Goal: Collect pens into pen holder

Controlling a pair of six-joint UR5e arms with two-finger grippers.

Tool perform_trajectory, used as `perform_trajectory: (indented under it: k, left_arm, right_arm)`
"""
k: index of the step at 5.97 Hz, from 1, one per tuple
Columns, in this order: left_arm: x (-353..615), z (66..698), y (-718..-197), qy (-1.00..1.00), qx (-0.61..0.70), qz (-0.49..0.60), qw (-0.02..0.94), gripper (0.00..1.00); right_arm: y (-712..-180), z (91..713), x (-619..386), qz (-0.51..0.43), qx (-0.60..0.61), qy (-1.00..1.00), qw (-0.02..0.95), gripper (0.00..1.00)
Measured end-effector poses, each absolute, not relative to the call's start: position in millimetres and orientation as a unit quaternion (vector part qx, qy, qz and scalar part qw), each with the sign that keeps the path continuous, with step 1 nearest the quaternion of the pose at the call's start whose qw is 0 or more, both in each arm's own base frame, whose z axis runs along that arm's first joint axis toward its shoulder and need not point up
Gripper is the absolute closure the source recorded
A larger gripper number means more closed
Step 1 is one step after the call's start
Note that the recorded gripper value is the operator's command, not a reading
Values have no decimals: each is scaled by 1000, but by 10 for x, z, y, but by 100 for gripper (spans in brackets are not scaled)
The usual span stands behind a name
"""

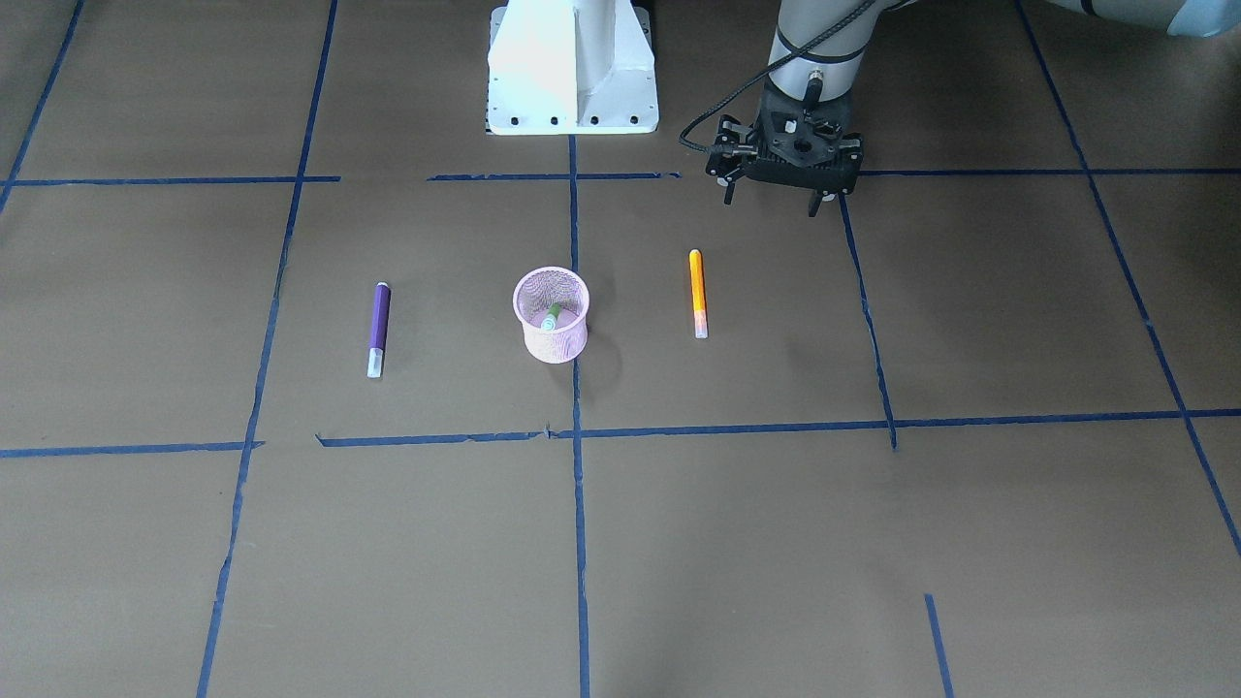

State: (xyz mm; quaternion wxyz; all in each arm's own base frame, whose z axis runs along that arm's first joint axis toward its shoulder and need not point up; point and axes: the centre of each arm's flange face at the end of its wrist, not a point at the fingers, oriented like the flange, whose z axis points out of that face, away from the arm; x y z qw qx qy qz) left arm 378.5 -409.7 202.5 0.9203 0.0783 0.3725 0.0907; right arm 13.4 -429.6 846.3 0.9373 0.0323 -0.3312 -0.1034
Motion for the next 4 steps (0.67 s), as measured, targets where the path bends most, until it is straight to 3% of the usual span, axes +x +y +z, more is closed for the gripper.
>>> perform_trajectory:
  k: [2,4]
  left_arm:
    - [3787,2023,-4096,373,78,91,920,0]
    - [3790,2015,-4090,373,78,92,920,0]
  right_arm:
    - [-4272,8505,145,-100,28,-331,938,99]
    - [-4305,8451,173,-95,34,-333,938,100]
